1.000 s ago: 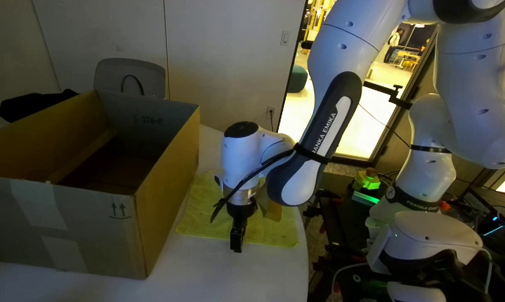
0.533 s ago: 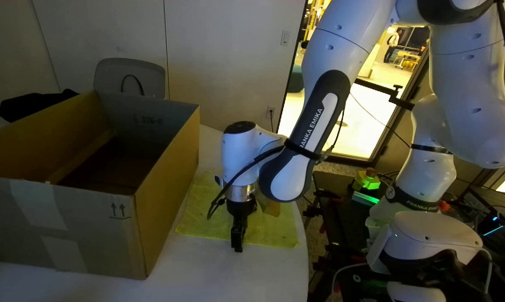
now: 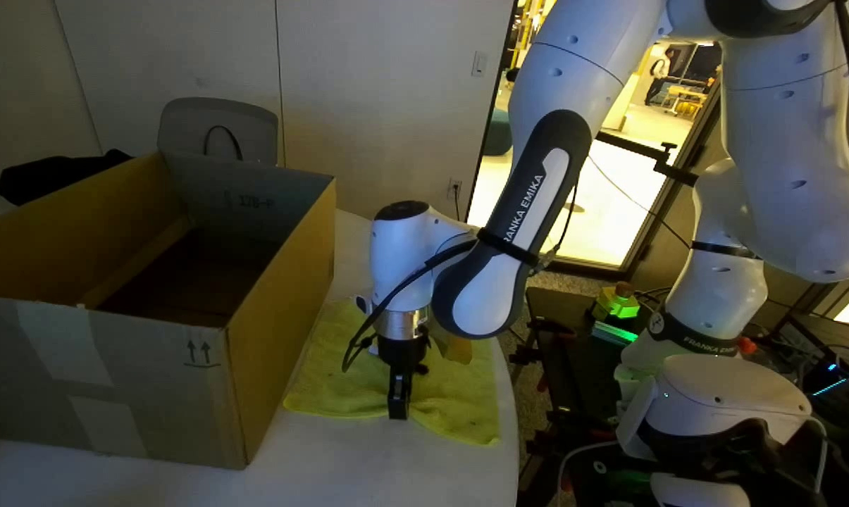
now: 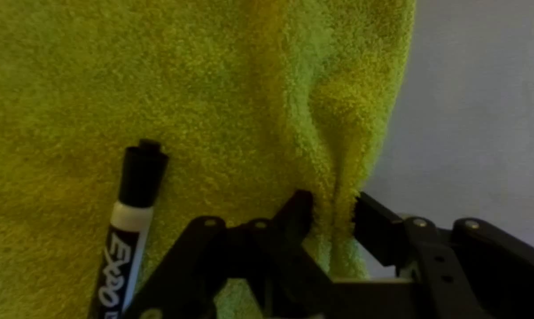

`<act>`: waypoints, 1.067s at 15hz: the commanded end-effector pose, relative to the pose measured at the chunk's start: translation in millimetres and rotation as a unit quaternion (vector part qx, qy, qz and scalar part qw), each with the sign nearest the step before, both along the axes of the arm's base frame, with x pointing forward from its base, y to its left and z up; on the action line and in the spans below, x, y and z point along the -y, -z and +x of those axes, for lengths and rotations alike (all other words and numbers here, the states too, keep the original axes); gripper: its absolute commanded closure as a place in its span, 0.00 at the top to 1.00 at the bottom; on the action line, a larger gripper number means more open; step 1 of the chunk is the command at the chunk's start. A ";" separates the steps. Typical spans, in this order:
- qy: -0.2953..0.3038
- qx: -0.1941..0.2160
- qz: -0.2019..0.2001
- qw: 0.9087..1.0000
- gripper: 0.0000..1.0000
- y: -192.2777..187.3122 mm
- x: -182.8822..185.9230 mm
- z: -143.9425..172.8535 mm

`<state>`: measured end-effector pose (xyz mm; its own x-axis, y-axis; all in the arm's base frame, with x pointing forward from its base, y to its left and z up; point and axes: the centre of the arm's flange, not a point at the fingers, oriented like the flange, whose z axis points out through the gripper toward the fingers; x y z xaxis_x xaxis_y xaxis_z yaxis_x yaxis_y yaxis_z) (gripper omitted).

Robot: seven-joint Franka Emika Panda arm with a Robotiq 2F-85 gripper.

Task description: Put the marker on the green towel then wrap the marker in the towel and put it in the box

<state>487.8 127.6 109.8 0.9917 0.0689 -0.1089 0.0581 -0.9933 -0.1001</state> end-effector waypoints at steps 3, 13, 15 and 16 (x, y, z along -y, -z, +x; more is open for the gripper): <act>-0.010 0.005 0.000 1.000 0.02 -17.2 -5.4 -4.4; 0.081 0.075 -0.044 0.993 0.03 -98.0 43.6 -15.3; 0.121 0.075 -0.055 0.988 0.03 -99.1 63.1 -18.0; 0.142 0.070 -0.059 0.986 0.03 -98.5 74.6 -19.8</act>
